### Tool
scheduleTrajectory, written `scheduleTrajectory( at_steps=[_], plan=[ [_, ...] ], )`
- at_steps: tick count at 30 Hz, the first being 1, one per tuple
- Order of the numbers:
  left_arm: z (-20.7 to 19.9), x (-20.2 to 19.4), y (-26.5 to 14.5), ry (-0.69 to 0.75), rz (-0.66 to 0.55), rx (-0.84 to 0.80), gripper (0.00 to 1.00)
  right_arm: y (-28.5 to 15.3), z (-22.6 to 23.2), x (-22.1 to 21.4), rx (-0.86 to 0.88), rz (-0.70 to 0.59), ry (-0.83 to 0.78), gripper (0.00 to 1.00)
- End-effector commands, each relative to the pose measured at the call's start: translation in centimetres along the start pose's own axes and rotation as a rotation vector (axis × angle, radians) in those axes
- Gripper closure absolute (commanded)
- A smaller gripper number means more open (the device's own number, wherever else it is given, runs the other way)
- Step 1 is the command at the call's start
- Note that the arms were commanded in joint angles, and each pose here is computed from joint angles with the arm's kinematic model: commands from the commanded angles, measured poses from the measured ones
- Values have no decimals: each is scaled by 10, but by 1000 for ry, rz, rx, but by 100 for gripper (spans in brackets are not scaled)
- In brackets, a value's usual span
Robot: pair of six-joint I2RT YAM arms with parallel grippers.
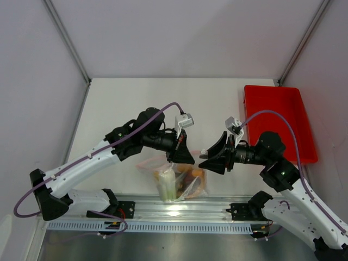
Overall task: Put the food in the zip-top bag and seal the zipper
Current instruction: Adjust the zipper food storage bag at the center of the board.
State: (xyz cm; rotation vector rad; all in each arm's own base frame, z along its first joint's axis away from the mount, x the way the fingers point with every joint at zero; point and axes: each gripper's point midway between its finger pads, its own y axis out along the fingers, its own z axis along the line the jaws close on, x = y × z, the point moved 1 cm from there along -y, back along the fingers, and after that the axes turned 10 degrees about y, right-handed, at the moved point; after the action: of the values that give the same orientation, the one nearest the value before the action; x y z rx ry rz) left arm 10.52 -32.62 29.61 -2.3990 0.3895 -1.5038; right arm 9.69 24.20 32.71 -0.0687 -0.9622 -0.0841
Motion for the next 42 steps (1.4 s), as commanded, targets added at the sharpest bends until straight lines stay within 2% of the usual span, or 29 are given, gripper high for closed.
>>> scheduleTrajectory(
  at_steps=[1,5,11,14,15,19,20,21,25,27,35,42],
  plan=[
    [-19,30,-15,60,-103,-30,99,-4,8,0,41,-13,-34,50],
    [-23,31,-16,67,-113,-46,99,-1,4,-6,52,-6,-19,53],
    [-24,29,-18,71,-111,-49,99,7,-1,-2,78,-21,-19,70],
    [-25,28,-18,74,-115,-57,99,12,-5,0,81,-24,-8,83],
    [-26,27,-18,75,-113,-62,99,14,-7,1,80,-30,-9,100],
    [-25,25,-19,85,-113,-61,98,15,-13,8,37,-64,8,100],
    [-26,25,-20,89,-114,-60,93,14,-14,10,17,-85,16,100],
    [-25,25,-20,88,-116,-57,77,14,-15,11,9,-92,24,100],
    [-27,35,-27,108,-149,-50,39,11,-13,13,-3,-120,49,100],
    [-30,45,-30,123,-176,-47,32,8,-11,13,-1,-127,47,100],
    [-23,74,-22,117,-244,-30,31,8,1,13,58,-125,67,100],
    [-20,84,-15,195,-302,-27,29,8,2,17,52,-136,95,100]
  ],
)
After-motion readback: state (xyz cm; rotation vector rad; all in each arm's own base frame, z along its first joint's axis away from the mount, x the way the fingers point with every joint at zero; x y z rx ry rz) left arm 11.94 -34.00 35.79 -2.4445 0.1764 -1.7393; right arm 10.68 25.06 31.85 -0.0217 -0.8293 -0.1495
